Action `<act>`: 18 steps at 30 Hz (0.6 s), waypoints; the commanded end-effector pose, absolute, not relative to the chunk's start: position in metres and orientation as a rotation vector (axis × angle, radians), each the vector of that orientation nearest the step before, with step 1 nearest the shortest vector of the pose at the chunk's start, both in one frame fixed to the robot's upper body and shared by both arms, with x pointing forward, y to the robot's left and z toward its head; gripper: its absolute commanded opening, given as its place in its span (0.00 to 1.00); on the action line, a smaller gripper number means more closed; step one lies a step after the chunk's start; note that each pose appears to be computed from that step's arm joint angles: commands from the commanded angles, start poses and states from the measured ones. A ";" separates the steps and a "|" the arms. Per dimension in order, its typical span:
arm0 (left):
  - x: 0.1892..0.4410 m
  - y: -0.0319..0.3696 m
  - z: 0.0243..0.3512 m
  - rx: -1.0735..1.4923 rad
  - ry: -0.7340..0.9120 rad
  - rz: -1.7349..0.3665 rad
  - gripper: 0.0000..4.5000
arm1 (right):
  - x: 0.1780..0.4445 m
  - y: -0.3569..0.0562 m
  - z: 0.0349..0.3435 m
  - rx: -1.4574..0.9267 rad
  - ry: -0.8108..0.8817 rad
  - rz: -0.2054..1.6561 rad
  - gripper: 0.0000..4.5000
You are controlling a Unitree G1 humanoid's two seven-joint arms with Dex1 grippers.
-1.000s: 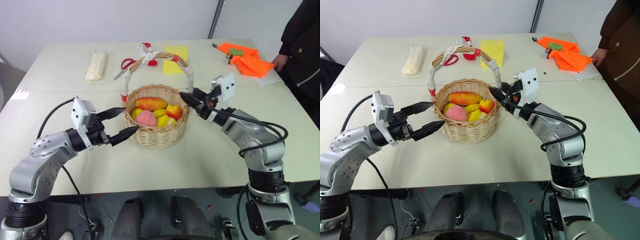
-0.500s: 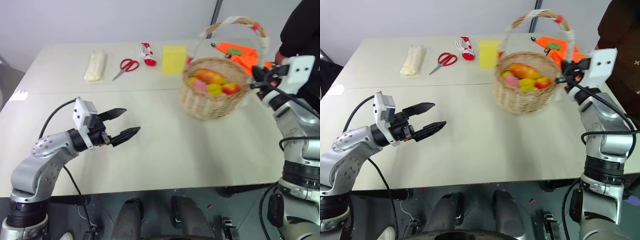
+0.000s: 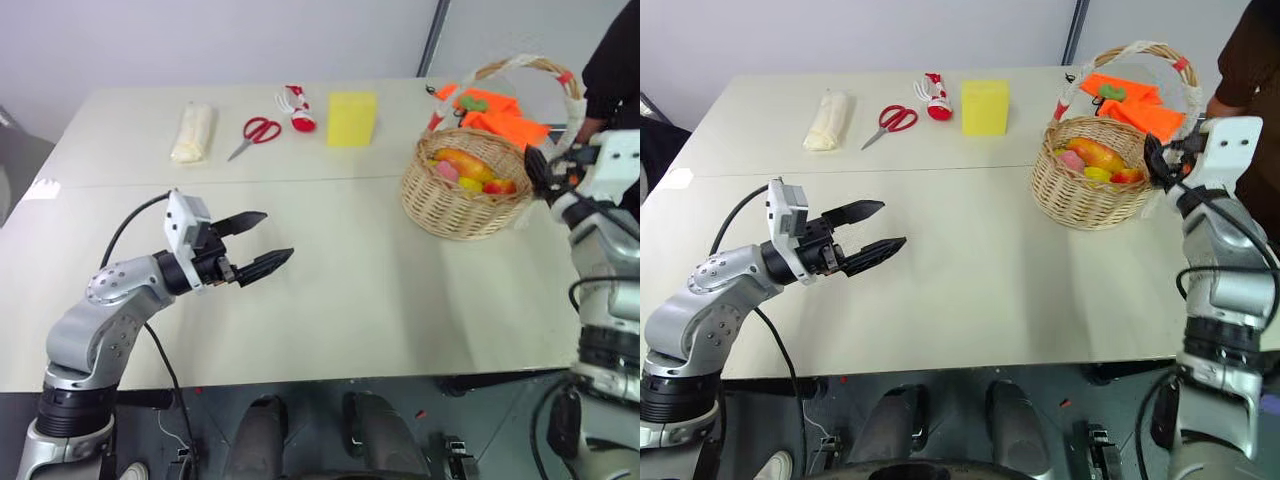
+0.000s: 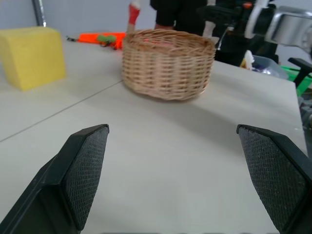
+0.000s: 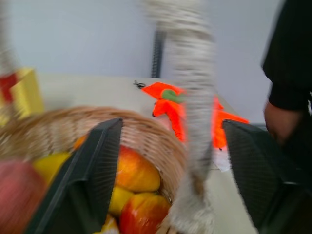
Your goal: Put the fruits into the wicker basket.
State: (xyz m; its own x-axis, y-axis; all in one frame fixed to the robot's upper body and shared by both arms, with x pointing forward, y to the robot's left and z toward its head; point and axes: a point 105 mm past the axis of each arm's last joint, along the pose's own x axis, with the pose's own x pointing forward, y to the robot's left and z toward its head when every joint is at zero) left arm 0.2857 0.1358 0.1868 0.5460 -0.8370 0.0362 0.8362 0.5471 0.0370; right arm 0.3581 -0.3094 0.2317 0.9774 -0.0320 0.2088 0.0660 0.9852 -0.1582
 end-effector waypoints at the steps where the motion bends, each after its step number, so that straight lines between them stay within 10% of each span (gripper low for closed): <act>1: 0.292 0.148 0.191 0.010 -0.081 -0.921 1.00 | 0.334 -0.307 0.253 -0.222 -0.306 0.013 0.72; 18: 0.290 0.225 0.133 0.049 0.047 -0.521 1.00 | 0.296 -0.184 0.165 -0.158 -0.081 0.750 0.72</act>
